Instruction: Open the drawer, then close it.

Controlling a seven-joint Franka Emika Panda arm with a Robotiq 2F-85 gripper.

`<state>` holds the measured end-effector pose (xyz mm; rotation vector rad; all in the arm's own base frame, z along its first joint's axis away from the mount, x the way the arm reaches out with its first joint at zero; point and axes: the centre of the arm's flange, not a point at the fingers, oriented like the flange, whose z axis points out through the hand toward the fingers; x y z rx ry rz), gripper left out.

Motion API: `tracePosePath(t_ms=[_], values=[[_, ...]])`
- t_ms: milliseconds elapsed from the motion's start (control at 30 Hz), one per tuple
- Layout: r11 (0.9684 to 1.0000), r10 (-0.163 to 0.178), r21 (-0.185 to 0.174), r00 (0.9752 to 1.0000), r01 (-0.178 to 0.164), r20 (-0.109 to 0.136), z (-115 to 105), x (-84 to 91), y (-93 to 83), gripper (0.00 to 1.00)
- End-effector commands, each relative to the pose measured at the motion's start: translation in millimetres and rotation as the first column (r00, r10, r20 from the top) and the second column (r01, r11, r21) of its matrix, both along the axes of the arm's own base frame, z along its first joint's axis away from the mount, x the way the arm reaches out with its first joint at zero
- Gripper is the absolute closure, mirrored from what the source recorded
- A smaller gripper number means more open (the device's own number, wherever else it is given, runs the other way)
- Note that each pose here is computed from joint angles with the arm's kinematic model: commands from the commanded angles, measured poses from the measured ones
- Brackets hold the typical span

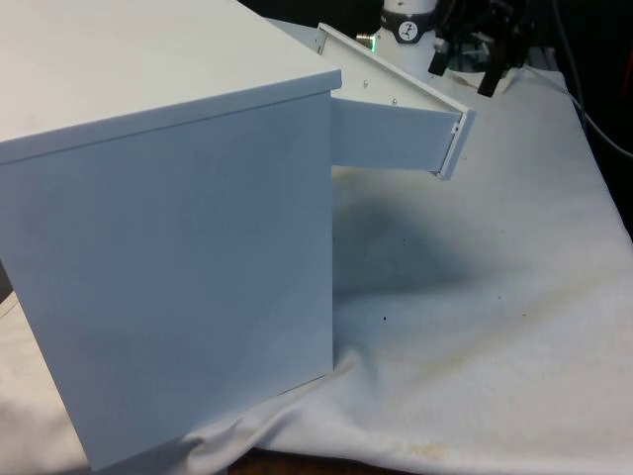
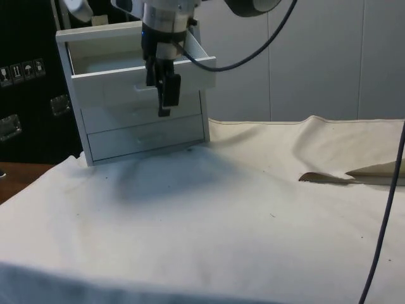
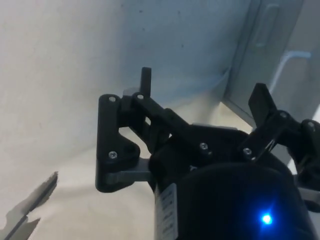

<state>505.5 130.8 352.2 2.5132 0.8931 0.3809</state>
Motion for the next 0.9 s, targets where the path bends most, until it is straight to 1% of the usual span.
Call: tracePosePath(t_ms=[0,33,133,267,300,333,533,567,600,767,800,833,867], values=[[1.0000,0.000,0.001,1.0000,0.000,0.000,-1.4,-1.4,2.9,0.00],[1.0000,0.000,-0.007,1.0000,0.000,0.009,-3.5,-1.8,6.8,0.00],[1.0000,0.001,-0.005,1.0000,-0.001,0.007,-5.6,-3.1,9.9,0.00],[1.0000,0.000,-0.008,1.0000,0.001,0.009,-7.8,-2.4,9.4,0.00],[1.0000,-0.001,-0.001,1.0000,0.001,-0.004,-8.0,-3.8,9.9,0.00],[1.0000,-0.002,-0.009,1.0000,0.002,0.010,-8.7,-1.8,8.7,0.00],[0.9993,-0.013,-0.035,0.9998,0.014,0.011,-19.2,0.3,-0.4,0.00],[0.9993,-0.017,-0.034,0.9998,0.017,-0.001,-20.6,-0.8,0.9,0.00],[0.9992,-0.014,-0.037,0.9998,0.014,0.013,-19.1,0.8,-2.3,0.00],[0.9986,-0.024,-0.046,0.9996,0.024,0.015,-18.7,3.3,-11.9,0.00],[0.9985,-0.025,-0.048,0.9996,0.025,0.015,-18.8,3.5,-13.0,0.02],[0.9986,-0.029,-0.045,0.9996,0.029,0.003,-20.1,2.0,-11.1,0.06],[0.9984,-0.025,-0.050,0.9996,0.026,0.015,-18.8,3.7,-14.0,0.06]])
